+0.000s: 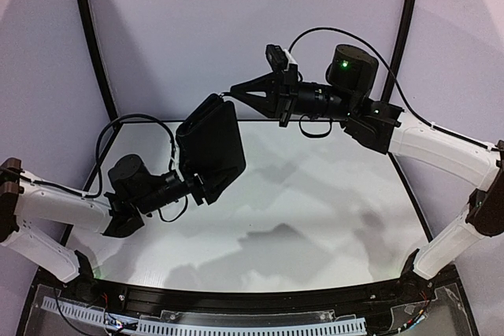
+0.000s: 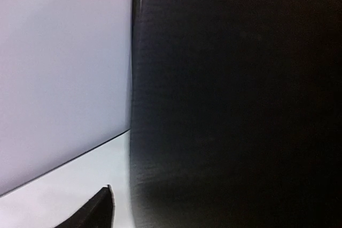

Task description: Sort the hair-cutting tools

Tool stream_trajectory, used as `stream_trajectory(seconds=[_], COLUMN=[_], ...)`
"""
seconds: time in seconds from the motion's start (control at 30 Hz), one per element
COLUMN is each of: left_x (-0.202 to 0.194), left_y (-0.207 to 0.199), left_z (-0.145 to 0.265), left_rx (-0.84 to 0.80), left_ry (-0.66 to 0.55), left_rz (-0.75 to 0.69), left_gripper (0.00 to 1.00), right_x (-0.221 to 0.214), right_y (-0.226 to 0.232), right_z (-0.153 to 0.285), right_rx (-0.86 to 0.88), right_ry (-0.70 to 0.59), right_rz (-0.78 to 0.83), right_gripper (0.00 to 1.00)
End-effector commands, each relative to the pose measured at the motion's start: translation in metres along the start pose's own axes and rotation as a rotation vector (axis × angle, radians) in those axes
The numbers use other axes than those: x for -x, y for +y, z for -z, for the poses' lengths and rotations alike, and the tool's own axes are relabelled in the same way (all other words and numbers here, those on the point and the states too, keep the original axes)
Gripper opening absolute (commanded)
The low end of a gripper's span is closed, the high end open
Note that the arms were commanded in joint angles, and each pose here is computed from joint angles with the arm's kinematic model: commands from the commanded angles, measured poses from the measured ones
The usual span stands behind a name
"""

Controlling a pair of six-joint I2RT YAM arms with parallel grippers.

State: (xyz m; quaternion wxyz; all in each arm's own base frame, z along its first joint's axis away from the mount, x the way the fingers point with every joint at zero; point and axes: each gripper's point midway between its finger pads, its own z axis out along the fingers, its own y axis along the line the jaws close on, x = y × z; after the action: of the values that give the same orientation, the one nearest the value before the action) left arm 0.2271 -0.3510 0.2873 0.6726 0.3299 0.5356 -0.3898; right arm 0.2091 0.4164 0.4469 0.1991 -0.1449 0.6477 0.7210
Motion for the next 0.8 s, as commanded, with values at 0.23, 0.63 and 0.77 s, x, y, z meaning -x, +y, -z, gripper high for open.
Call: stream_trajectory(seconds=[0.23,0.63,0.77], left_x=[0.037,-0.025,-0.043], left_y=[-0.009,0.008,0.014], left_z=[0.002,0.03,0.04], left_rx=[-0.054,0.052,0.099], left_ry=[-0.11,0.433,0.527], left_rz=[-0.008,-0.02,0.008], left_gripper=[0.01,0.01,0.01], right_x=[0.012,-0.011,-0.013], right_y=[0.06,0.0,0.001], right_z=[0.022,0.044,0.045], right_rx=[0.102,-0.216,-0.2], right_ry=[-0.09,0.043,0.039], right_rz=[0.146,0.356,0.398], right_gripper=[0.0,0.0,0.0])
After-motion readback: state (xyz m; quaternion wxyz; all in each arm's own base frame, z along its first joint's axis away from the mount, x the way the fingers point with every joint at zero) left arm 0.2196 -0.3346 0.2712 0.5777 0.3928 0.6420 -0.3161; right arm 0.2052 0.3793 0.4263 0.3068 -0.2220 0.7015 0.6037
